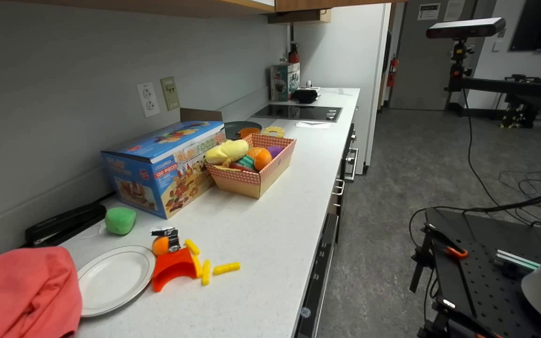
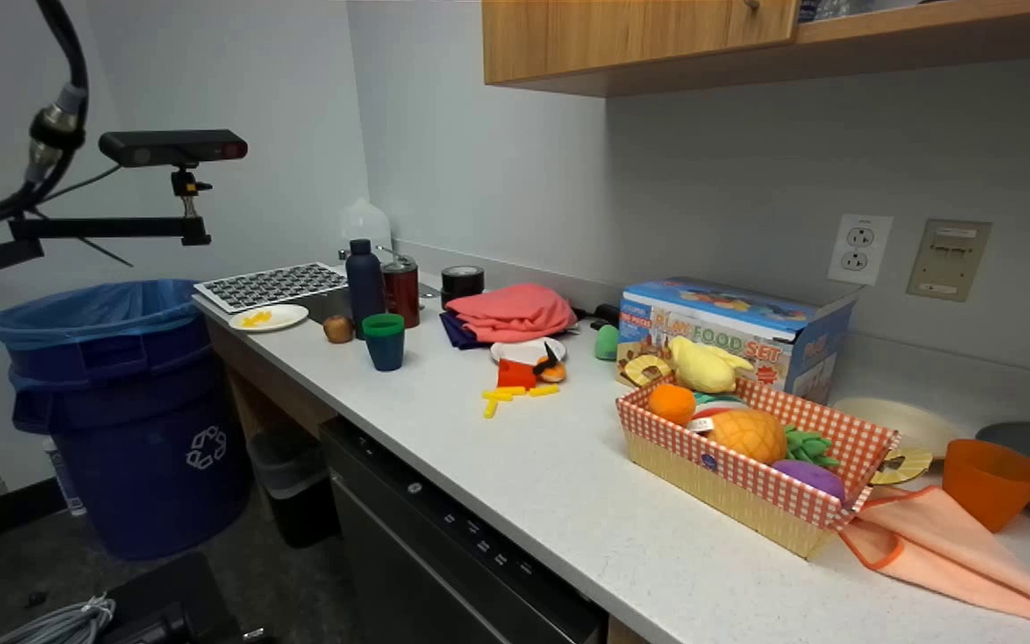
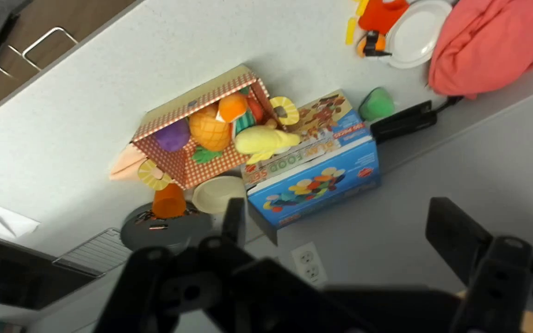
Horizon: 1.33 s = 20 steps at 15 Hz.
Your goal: Close the cabinet door
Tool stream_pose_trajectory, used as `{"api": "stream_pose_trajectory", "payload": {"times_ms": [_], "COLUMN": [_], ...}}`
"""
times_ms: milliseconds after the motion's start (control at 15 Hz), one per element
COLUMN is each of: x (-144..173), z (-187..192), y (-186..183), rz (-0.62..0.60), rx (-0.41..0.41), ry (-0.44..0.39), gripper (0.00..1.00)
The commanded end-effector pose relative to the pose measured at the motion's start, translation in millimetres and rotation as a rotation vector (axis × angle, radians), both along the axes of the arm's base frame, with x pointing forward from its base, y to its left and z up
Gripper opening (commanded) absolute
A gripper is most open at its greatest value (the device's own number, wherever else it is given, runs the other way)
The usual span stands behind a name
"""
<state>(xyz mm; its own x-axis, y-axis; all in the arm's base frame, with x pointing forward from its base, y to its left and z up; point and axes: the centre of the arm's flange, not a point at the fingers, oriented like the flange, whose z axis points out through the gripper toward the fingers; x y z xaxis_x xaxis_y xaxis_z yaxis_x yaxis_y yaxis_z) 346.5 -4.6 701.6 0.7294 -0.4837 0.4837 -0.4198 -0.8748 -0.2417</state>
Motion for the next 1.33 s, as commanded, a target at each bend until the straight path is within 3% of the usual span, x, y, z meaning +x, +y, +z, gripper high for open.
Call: {"api": "stream_pose_trajectory", "payload": {"times_ms": [0,333,533,733,800,867,1267], "x": [28.6,10.0,-7.5,-29.5,-35.5,-29.8,-37.9], "z": [43.0,55.9,52.7,64.9,69.3,56.0,63.1], "y": [-71.9,-158.5,-195.2,-225.6,-230.5,-220.5,-229.1], "rz": [-0.173,-0.371,-0.438,-0.516,-0.558,-0.493,-0.535], "rx": [0.037,-0.015,-0.059,-0.072,-0.048,-0.050,-0.037], "ry": [-0.044,-0.076,-0.065,-0.104,-0.125,-0.088,-0.110], "gripper": [1.00,1.00,1.00,1.00,1.00,1.00,1.00]}}
